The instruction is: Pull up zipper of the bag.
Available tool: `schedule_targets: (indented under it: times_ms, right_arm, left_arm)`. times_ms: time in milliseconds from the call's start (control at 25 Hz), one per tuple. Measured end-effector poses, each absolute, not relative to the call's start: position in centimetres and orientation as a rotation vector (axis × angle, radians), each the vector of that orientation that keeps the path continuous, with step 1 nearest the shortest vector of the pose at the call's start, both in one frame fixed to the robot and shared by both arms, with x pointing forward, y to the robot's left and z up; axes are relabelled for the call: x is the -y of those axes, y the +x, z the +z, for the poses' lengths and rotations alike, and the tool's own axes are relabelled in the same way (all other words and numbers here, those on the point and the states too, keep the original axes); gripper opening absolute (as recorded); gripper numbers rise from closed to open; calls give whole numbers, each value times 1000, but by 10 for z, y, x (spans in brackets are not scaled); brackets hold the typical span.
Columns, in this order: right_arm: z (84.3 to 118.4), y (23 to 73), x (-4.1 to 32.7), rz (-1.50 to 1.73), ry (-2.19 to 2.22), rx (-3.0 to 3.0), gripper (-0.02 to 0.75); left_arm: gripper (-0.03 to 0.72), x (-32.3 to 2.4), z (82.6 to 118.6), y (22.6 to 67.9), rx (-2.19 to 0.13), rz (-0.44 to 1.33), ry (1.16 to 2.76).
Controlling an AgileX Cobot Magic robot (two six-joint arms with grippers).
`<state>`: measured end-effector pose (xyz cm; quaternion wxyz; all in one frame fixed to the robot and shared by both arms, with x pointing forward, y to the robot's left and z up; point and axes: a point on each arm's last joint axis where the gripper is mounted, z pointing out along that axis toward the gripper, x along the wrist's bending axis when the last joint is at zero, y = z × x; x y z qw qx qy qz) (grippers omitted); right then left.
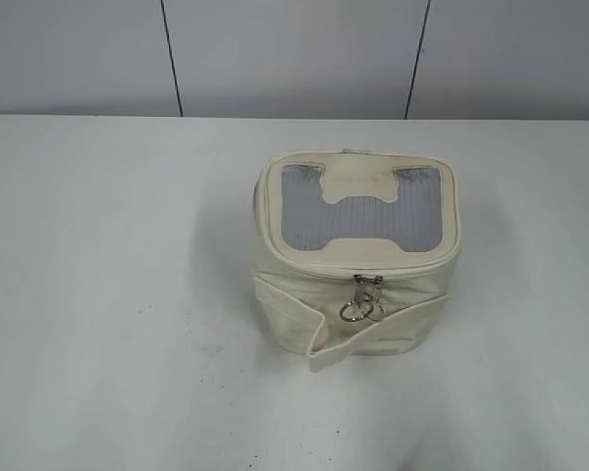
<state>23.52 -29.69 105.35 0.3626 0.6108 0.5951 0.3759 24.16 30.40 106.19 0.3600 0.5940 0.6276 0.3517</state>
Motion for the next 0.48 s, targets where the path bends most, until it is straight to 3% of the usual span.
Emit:
schedule_targets:
  times_ms: [480]
  right_arm:
    - [1053,233,297,984,1561,-1521,535]
  left_arm:
    - [442,-304,1062,229,-1560,953,1475]
